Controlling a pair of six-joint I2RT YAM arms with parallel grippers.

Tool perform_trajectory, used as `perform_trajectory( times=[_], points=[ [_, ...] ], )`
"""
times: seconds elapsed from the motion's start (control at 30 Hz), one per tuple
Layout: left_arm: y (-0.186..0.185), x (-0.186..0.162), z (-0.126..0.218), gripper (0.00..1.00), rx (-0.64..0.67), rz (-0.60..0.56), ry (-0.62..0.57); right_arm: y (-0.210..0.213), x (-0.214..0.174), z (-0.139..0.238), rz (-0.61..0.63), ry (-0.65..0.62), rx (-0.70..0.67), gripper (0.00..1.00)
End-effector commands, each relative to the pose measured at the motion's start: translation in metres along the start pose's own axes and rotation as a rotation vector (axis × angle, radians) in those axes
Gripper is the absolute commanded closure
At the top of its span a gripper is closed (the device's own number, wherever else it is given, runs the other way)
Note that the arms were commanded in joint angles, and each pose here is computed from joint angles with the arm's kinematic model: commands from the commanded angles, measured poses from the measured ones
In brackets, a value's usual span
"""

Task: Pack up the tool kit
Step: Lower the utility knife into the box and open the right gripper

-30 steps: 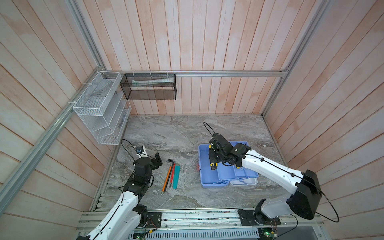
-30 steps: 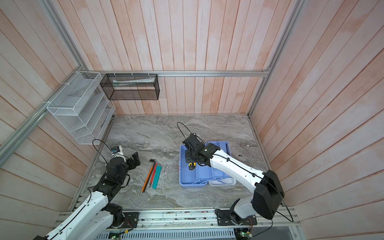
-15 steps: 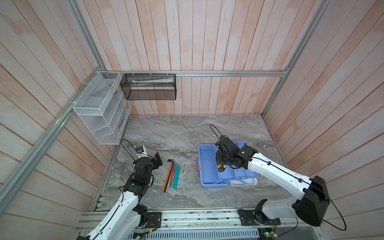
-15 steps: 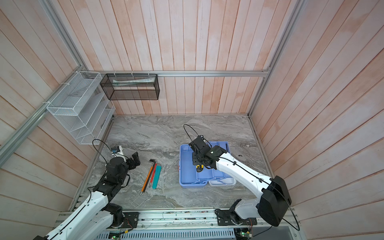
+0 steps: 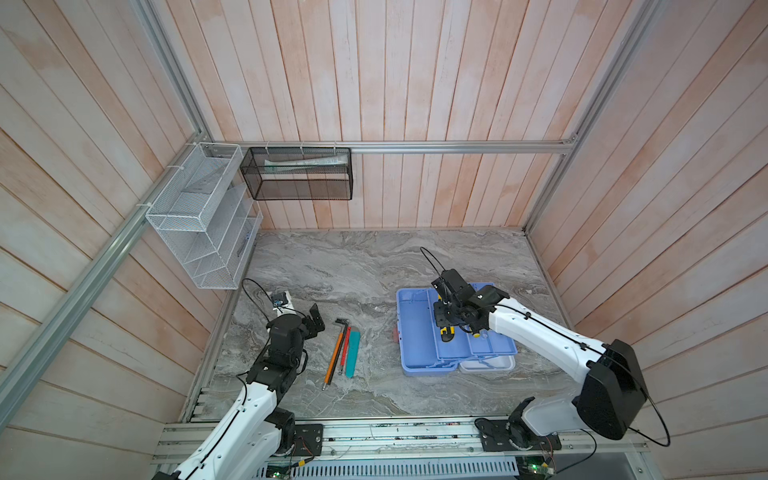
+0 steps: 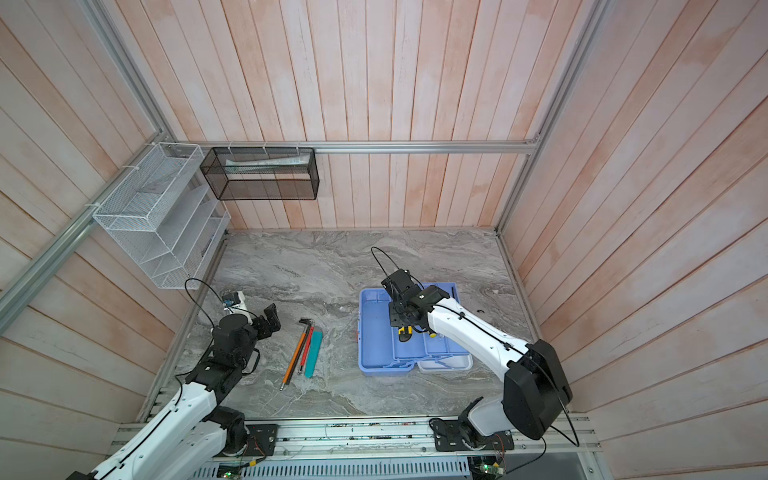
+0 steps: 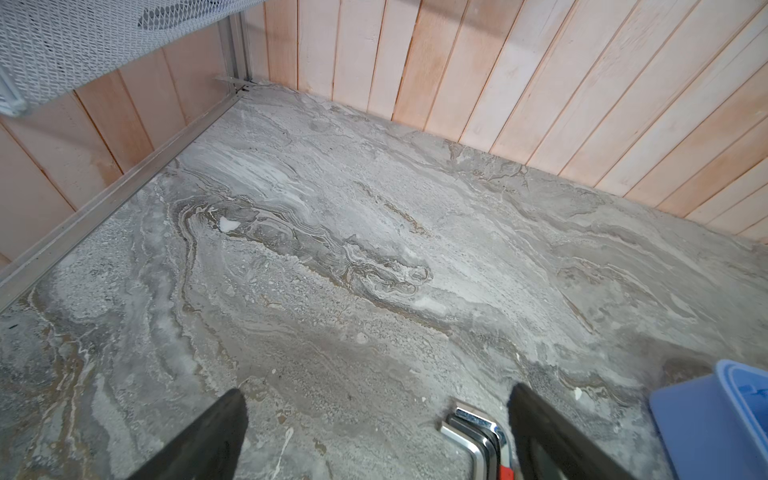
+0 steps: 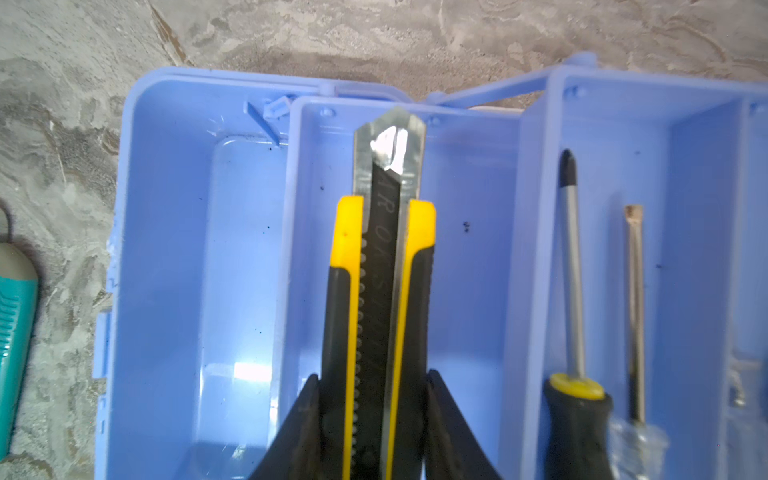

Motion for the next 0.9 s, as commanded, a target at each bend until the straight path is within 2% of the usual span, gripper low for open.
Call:
perform_trajectory(
  times=[0.0,0.17,0.3,0.43,0.5,0.6,0.87],
  points=[
    [0.001,0.002,-0.002,0.01,0.015,0.007,-0.007,0.004,-0.001,-0.011,0.035,0.036,0.004,1.0],
    [0.002,0.002,-0.002,0.01,0.017,0.008,-0.007,0.006,-0.004,-0.02,0.025,0.067,-0.003,0.98],
    [0.003,0.002,0.0,0.01,0.015,0.011,-0.014,0.005,0.001,-0.016,0.007,0.042,-0.01,0.82],
    [0.002,0.002,-0.001,0.01,0.016,0.009,-0.009,0.002,0.006,-0.01,0.008,0.042,-0.042,0.73],
    [0.002,0.002,-0.001,0.01,0.016,0.009,-0.008,-0.003,0.009,-0.004,0.009,0.051,-0.085,0.64],
    [0.002,0.002,-0.001,0.01,0.016,0.009,-0.009,-0.005,0.015,0.006,0.011,0.035,-0.102,0.6],
    [0.003,0.002,0.002,0.01,0.012,0.014,-0.018,0.01,0.03,0.022,0.015,-0.015,-0.045,0.56]
  ],
)
Point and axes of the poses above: each gripper's point midway between its finger pads, its own z axis back along the fingers, its own y axis along the line the jaws close on, x = y × z, the point moved 6 cm from there along z, back along the fingers, and after that the axes turned 7 degrees about z, right-handed, at the moved point
